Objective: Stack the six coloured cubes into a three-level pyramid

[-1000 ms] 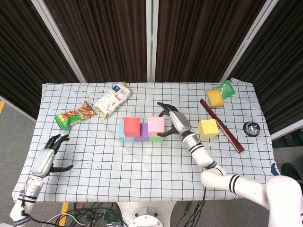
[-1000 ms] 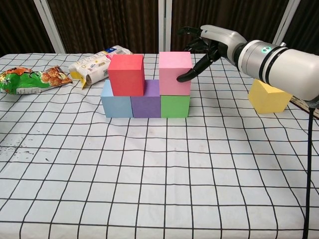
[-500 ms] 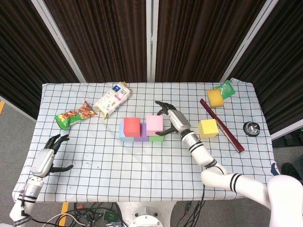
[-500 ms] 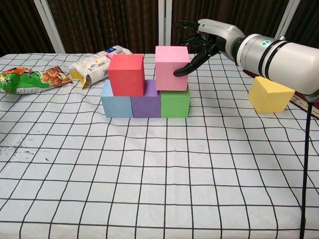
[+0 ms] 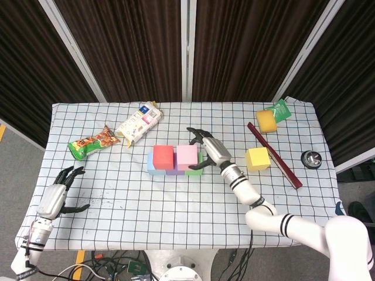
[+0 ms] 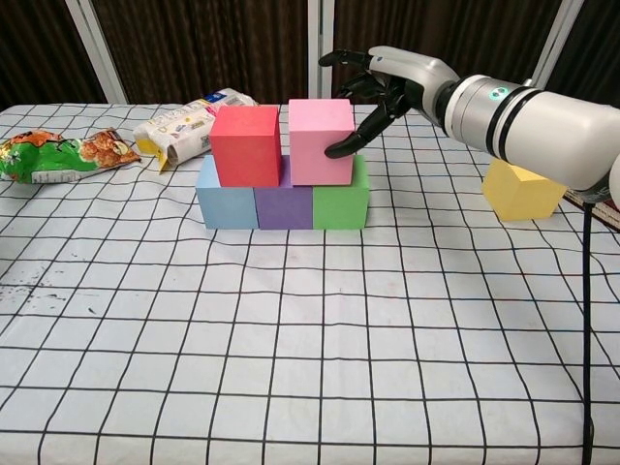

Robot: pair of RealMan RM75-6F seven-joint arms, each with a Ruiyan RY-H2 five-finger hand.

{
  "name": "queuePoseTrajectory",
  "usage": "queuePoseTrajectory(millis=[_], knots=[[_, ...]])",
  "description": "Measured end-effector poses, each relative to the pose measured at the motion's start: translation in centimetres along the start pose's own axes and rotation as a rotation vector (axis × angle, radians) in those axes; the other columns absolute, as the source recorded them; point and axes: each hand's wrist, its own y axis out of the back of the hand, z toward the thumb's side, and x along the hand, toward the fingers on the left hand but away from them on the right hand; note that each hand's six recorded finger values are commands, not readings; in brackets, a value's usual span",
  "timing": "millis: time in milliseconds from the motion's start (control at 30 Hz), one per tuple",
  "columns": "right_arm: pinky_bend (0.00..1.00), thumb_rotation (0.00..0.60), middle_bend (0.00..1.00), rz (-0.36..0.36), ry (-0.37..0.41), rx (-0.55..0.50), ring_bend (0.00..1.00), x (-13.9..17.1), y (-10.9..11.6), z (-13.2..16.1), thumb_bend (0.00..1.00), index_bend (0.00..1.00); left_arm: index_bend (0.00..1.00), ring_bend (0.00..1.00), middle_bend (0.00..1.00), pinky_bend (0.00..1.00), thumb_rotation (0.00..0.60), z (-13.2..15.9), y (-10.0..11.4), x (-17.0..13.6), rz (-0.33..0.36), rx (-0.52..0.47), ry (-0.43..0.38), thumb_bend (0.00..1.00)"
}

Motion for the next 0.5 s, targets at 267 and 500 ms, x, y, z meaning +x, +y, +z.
queuePoseTrajectory(millis=[267, 500], knots=[[0.0, 0.6, 0.45, -0.005, -0.001, -0.004, 0.03, -0.19, -0.17, 0.08, 0.07, 0.0, 0.07, 0.0, 0.17, 0.03, 0.6, -0.08, 0.1, 0.01, 0.002, -0.001, 0.001, 0.0], [0.0, 0.6, 0.45, -0.005, 0.0, -0.008, 0.03, -0.28, -0.21, 0.22, 0.07, 0.0, 0.07, 0.0, 0.17, 0.03, 0.6, -0.14, 0.2, 0.0, 0.002, -0.001, 0.001, 0.0]])
